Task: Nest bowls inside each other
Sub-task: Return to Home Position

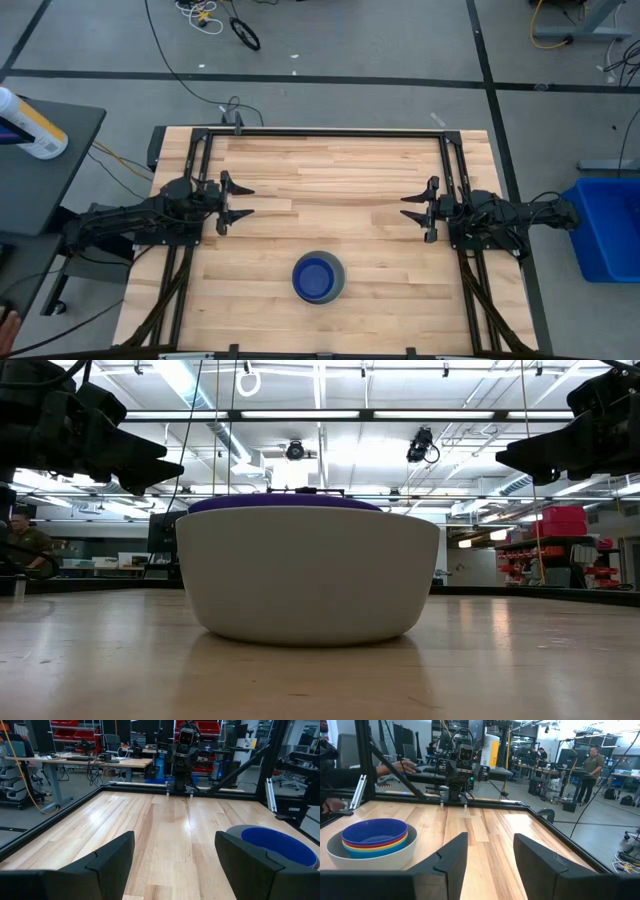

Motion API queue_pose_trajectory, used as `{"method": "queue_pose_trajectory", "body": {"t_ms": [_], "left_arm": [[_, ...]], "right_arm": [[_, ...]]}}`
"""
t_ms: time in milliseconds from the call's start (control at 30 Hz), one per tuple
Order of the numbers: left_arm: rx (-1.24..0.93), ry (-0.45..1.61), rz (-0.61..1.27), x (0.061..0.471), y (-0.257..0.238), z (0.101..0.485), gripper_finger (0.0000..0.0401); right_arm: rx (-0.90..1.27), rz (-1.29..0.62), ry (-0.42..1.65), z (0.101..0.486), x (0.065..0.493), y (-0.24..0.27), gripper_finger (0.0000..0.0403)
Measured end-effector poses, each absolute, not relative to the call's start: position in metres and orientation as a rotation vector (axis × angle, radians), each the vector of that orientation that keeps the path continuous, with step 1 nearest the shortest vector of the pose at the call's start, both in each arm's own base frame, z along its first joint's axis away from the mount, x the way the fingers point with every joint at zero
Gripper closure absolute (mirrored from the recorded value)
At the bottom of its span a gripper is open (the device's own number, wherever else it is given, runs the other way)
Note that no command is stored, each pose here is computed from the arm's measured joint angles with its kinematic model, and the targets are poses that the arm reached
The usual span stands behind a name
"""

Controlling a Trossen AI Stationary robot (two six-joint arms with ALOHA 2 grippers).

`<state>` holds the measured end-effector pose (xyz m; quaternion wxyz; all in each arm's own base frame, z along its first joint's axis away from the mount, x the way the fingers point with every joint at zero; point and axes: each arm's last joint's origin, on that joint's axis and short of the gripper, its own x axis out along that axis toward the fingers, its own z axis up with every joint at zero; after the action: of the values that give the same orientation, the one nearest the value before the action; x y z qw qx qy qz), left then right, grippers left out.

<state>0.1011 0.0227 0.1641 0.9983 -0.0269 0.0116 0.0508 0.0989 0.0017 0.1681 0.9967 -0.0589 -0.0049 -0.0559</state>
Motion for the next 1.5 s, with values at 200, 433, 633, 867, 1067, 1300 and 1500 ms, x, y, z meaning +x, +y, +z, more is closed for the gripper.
{"method": "queue_pose_trajectory", "body": {"t_ms": [200, 433, 633, 867, 1067, 1300, 1500], "left_arm": [[-0.054, 0.023, 0.102, 0.1011, 0.0227, 0.1641, 0.0115], [-0.054, 0.023, 0.101, 0.1011, 0.0226, 0.1641, 0.0115], [-0.054, 0.023, 0.102, 0.1011, 0.0227, 0.1641, 0.0115], [-0.054, 0.023, 0.101, 0.1011, 0.0226, 0.1641, 0.0115], [-0.054, 0.023, 0.101, 0.1011, 0.0226, 0.1641, 0.0115], [-0.054, 0.023, 0.102, 0.1011, 0.0227, 0.1641, 0.0115], [-0.054, 0.023, 0.102, 0.1011, 0.0227, 0.1641, 0.0115]], "right_arm": [[-0.118, -0.112, -0.01, 0.1681, 0.0989, 0.0017, 0.0223], [-0.118, -0.111, -0.01, 0.1681, 0.0989, 0.0017, 0.0209], [-0.118, -0.112, -0.01, 0.1681, 0.0989, 0.0017, 0.0198], [-0.118, -0.112, -0.01, 0.1681, 0.0989, 0.0017, 0.0186], [-0.118, -0.112, -0.009, 0.1681, 0.0989, 0.0017, 0.0177], [-0.118, -0.112, -0.01, 0.1681, 0.0989, 0.0017, 0.0168], [-0.118, -0.111, -0.009, 0.1681, 0.0989, 0.0017, 0.0158]]}}
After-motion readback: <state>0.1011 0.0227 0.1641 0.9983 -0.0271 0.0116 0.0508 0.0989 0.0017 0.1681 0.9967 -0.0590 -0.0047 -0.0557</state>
